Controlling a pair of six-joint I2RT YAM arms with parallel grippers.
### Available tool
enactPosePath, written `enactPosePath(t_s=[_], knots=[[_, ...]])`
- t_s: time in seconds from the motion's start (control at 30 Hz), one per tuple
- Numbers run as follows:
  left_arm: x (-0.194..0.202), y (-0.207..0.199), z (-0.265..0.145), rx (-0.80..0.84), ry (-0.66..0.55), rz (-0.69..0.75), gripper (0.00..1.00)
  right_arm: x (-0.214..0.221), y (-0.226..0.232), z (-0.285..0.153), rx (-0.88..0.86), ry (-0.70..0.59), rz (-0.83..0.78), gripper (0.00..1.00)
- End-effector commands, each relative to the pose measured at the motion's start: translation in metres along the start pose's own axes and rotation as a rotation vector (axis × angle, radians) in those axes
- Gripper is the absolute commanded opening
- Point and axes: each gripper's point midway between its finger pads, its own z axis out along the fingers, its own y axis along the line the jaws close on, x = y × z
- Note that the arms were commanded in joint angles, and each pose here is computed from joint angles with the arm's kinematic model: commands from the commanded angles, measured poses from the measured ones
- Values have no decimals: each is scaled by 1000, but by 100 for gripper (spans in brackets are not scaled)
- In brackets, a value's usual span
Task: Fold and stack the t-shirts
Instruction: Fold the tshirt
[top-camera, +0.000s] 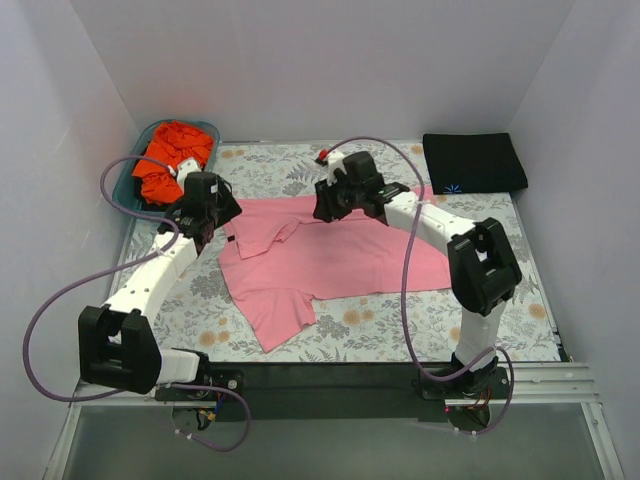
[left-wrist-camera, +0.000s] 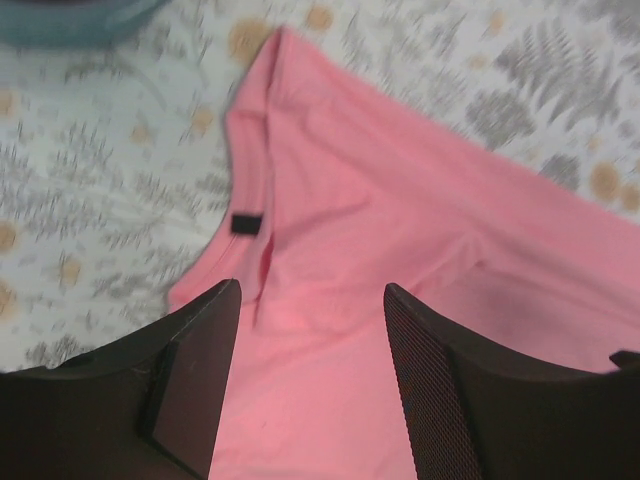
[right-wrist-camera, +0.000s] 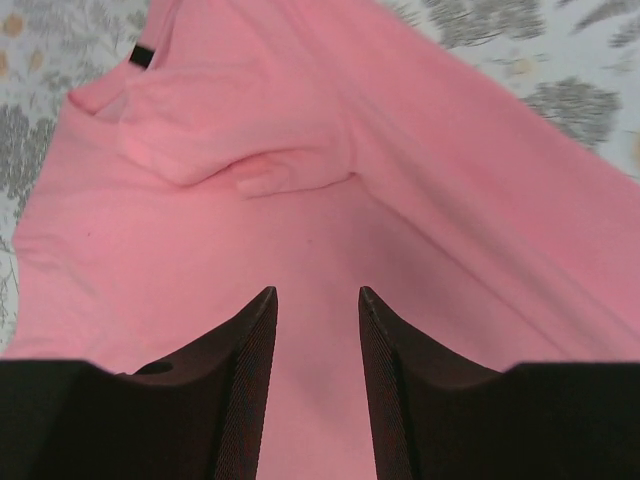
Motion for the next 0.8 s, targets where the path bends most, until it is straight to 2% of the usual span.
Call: enactPosePath(t_s=[0.0, 0.07, 0.23, 0.53, 0.77], knots=[[44, 28, -15, -34, 107, 8, 58, 6, 34, 30, -39, 10, -123, 45], [60, 39, -21, -39, 124, -3, 58, 22, 44, 50, -44, 49, -155, 45], [78, 45, -18, -33, 152, -7, 58, 30, 65, 83, -48, 70, -266, 45], [96, 46, -4, -36, 214, 12, 58, 33, 74, 116, -43, 80, -309, 44], [97, 48, -1, -49, 215, 21, 58, 34, 75, 128, -40, 80, -313, 43]])
